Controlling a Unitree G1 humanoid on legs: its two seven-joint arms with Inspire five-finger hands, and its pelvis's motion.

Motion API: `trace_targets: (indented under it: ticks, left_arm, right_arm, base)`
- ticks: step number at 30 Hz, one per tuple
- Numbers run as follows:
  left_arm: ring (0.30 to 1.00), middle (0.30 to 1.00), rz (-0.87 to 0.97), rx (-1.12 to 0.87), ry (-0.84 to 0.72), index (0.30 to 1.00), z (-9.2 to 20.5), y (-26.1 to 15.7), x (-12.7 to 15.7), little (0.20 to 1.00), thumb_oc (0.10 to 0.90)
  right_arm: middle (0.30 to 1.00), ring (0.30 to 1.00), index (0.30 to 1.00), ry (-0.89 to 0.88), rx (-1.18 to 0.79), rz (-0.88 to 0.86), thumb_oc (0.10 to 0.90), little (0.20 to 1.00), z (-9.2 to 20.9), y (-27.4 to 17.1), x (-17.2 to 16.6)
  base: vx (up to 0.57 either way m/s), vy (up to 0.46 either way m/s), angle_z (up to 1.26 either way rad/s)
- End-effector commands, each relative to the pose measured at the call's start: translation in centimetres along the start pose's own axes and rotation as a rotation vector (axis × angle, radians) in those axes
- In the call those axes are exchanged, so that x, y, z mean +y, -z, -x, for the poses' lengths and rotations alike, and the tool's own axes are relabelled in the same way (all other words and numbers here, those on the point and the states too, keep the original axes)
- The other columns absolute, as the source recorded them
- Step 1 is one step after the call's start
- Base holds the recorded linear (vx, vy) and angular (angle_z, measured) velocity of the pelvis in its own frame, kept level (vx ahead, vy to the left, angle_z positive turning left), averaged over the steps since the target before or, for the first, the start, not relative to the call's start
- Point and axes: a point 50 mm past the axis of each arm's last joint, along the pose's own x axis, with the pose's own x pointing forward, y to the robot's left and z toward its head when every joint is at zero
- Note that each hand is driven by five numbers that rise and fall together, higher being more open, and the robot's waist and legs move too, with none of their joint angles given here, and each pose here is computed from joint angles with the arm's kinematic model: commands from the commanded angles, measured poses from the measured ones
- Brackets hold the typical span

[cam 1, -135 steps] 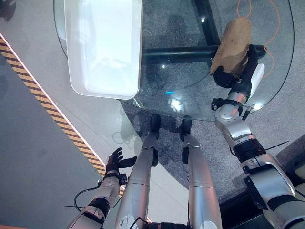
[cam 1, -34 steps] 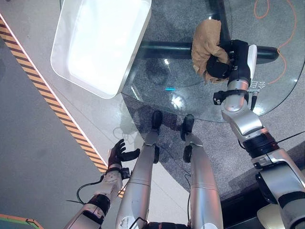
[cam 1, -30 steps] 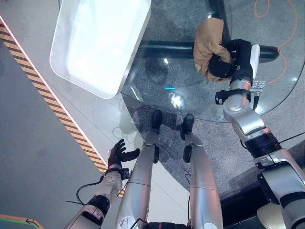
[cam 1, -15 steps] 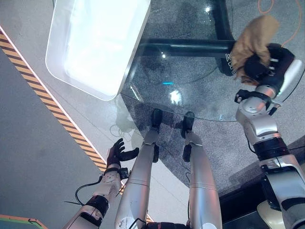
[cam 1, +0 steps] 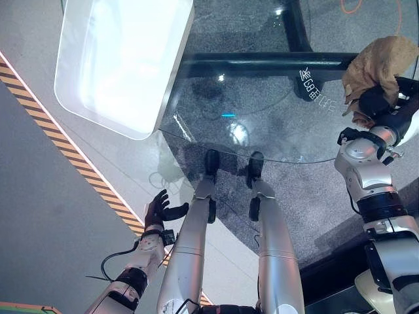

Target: Wipe the table with a cloth and put it in the basket.

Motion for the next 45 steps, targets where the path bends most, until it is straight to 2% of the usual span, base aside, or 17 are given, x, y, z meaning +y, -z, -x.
trace_targets:
  ticks: [1, 7, 13, 20, 32, 38, 45]
  left_arm:
    - [0.900, 0.900, 0.042, 0.118, -0.039, 0.900, 2.3, 4.5, 0.8, 0.900, 0.800]
    - [0.900, 0.900, 0.039, 0.108, -0.032, 0.900, 2.2, 4.4, 0.9, 0.900, 0.800]
    - [0.900, 0.900, 0.046, 0.080, -0.005, 0.900, 2.1, 4.0, 0.5, 0.900, 0.800]
    - [0.900, 0.900, 0.045, 0.067, 0.008, 0.900, 2.0, 3.8, 0.2, 0.900, 0.800]
    - [0.900, 0.900, 0.036, 0.059, 0.015, 0.900, 1.9, 3.6, -0.1, 0.900, 0.800]
    - [0.900, 0.900, 0.039, 0.055, 0.016, 0.900, 1.7, 3.2, -0.4, 0.900, 0.800]
    - [0.900, 0.900, 0.037, 0.064, 0.003, 0.900, 1.8, 3.5, -0.4, 0.900, 0.800]
  right_arm:
    - [0.300, 0.300, 0.300, 0.009, -0.367, -0.003, 0.100, 0.200, -2.0, -7.1, -2.3]
    - [0.300, 0.300, 0.300, -0.296, -0.461, 0.089, 0.100, 0.200, 0.4, -8.8, 1.4]
    - [0.300, 0.300, 0.300, -0.610, -0.463, 0.121, 0.100, 0.200, 3.8, -8.1, 4.8]
    - [0.300, 0.300, 0.300, -0.841, -0.500, 0.152, 0.100, 0.200, 7.8, -7.2, 7.2]
    - [0.300, 0.300, 0.300, -1.301, -0.454, -0.060, 0.100, 0.200, 15.1, -7.0, 9.0]
    - [0.300, 0.300, 0.300, -1.328, -0.436, -0.108, 0.100, 0.200, 16.4, -6.6, 8.9]
    - [0.300, 0.300, 0.300, -1.134, -0.369, -0.149, 0.100, 0.200, 14.3, -5.9, 8.5]
  base:
    - [0.00, 0.000, 0.00]
    - [-0.01, 0.009, 0.01]
    - [-0.01, 0.020, 0.03]
    - [0.00, 0.004, 0.00]
    - [0.00, 0.004, 0.07]
    - [0.00, 0.002, 0.02]
    - [0.00, 0.000, 0.00]
